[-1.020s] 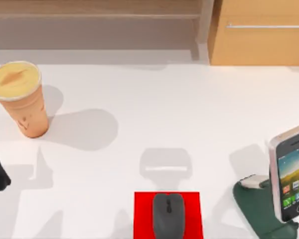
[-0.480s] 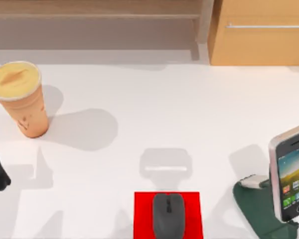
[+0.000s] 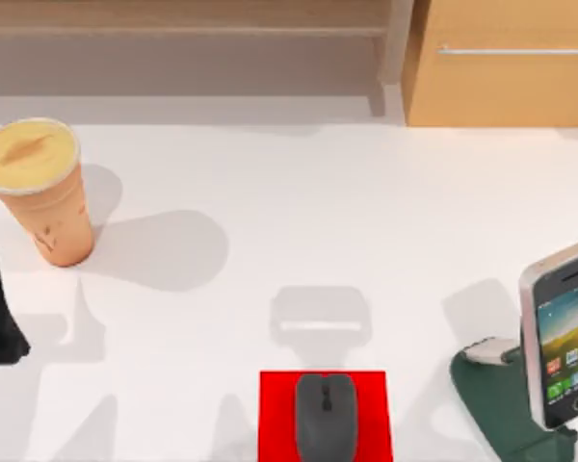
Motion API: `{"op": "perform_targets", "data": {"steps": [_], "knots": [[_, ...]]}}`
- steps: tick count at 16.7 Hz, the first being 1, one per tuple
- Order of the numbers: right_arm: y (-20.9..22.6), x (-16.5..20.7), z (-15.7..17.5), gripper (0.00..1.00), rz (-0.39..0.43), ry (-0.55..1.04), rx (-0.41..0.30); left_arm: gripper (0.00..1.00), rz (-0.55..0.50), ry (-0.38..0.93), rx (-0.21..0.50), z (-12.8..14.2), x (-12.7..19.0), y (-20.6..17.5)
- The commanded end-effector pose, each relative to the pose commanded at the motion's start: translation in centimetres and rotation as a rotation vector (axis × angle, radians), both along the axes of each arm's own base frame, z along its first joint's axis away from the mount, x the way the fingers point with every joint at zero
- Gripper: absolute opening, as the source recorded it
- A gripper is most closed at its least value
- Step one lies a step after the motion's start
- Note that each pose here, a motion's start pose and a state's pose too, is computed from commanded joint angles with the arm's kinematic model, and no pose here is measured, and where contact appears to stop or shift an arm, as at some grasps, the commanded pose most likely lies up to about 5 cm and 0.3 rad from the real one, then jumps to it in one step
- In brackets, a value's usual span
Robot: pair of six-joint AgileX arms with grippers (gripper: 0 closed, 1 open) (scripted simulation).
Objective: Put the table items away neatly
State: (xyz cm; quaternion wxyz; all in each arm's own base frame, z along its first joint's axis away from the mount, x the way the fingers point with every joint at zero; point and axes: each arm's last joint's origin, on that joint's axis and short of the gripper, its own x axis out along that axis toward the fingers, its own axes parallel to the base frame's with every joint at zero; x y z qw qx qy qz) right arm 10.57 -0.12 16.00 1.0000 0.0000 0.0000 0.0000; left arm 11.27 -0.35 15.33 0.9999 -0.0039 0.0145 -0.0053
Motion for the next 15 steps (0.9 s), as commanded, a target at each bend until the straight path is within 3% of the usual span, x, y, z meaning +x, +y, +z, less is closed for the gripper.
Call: {"op": "perform_targets", "data": {"steps": [5, 11, 15], "knots": [[0.0, 0.0, 0.0, 1.0, 0.0, 0.0, 0.0, 1.0, -0.021, 0.081, -0.013, -1.3, 1.9, -0.7], [0.0, 0.0, 0.0, 1.0, 0.0, 0.0, 0.0, 1.0, -0.034, 0.286, 0.0, -4.3, 5.4, -1.6], [0.0, 0.0, 0.0, 1.0, 0.0, 0.0, 0.0, 1.0, -0.033, 0.29, 0.006, -5.6, 8.7, -2.3]]}}
